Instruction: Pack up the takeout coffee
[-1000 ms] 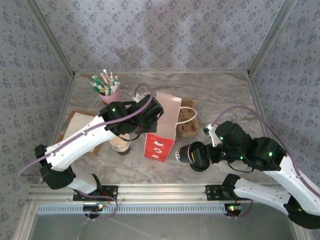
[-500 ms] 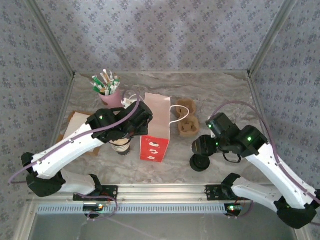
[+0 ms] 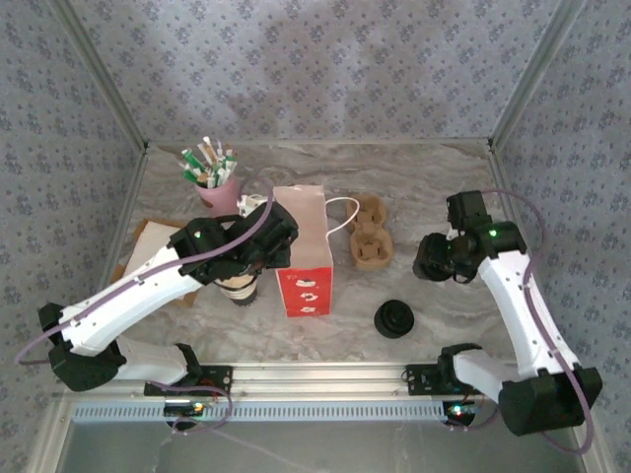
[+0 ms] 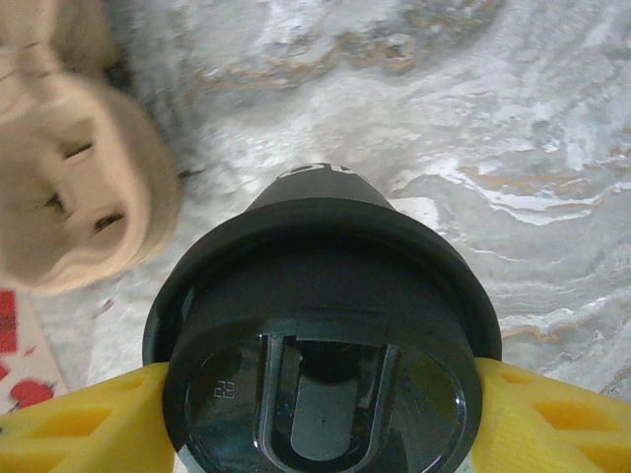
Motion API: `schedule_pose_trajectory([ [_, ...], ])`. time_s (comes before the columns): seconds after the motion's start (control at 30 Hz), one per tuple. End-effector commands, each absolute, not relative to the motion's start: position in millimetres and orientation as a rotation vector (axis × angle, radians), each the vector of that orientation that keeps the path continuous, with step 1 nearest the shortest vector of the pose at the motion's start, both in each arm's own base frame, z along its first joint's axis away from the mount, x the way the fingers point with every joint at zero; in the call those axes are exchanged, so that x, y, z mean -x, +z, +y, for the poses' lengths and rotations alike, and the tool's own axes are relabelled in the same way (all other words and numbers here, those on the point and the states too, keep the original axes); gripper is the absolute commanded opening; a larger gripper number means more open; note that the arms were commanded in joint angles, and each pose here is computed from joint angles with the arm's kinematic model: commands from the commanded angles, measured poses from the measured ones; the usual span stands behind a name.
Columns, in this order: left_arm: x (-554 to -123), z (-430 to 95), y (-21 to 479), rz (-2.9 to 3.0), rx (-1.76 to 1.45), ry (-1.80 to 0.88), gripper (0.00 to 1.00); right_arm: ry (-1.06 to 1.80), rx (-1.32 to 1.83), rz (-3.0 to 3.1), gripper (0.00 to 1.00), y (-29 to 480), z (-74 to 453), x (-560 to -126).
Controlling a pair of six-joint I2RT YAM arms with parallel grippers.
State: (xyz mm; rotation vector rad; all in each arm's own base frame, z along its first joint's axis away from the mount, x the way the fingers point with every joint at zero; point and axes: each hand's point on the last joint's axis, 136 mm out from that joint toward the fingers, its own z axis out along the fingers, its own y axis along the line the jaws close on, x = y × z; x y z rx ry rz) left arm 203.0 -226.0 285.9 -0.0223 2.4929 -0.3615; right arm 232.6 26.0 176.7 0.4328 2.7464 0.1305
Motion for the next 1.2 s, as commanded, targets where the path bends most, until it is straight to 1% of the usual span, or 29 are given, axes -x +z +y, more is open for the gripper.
schedule_pose_trajectory([
  [0.0, -205, -224, 298, 2.451, 0.025, -0.406, 0.31, 0.125, -0.488, 2.747, 0.70, 168, 15, -242],
  [0.13, -204, -224, 301, 2.445, 0.004, -0.420, 0.42, 0.106, -0.622, 2.762, 0.70, 160, -1, -247],
  [0.2, -204, -224, 303, 2.437, -0.003, -0.427, 0.45, 0.097, -0.672, 2.771, 0.71, 156, -7, -248],
  [0.3, -203, -222, 306, 2.426, -0.009, -0.441, 0.48, 0.079, -0.726, 2.778, 0.71, 151, -13, -250],
  [0.47, -203, -222, 309, 2.419, -0.023, -0.462, 0.49, 0.043, -0.793, 2.793, 0.72, 141, -21, -254],
  [0.57, -202, -221, 310, 2.415, -0.026, -0.470, 0.52, 0.022, -0.809, 2.803, 0.74, 136, -23, -257],
  [0.77, -202, -222, 311, 2.405, -0.030, -0.488, 0.55, 0.020, -0.822, 2.819, 0.75, 129, -24, -261],
  [1.07, -202, -228, 317, 2.394, -0.049, -0.530, 0.60, 0.067, -0.801, 2.799, 0.87, 141, -23, -264],
  [1.17, -202, -233, 321, 2.381, -0.062, -0.562, 0.63, 0.079, -0.791, 2.785, 0.90, 148, -22, -265],
])
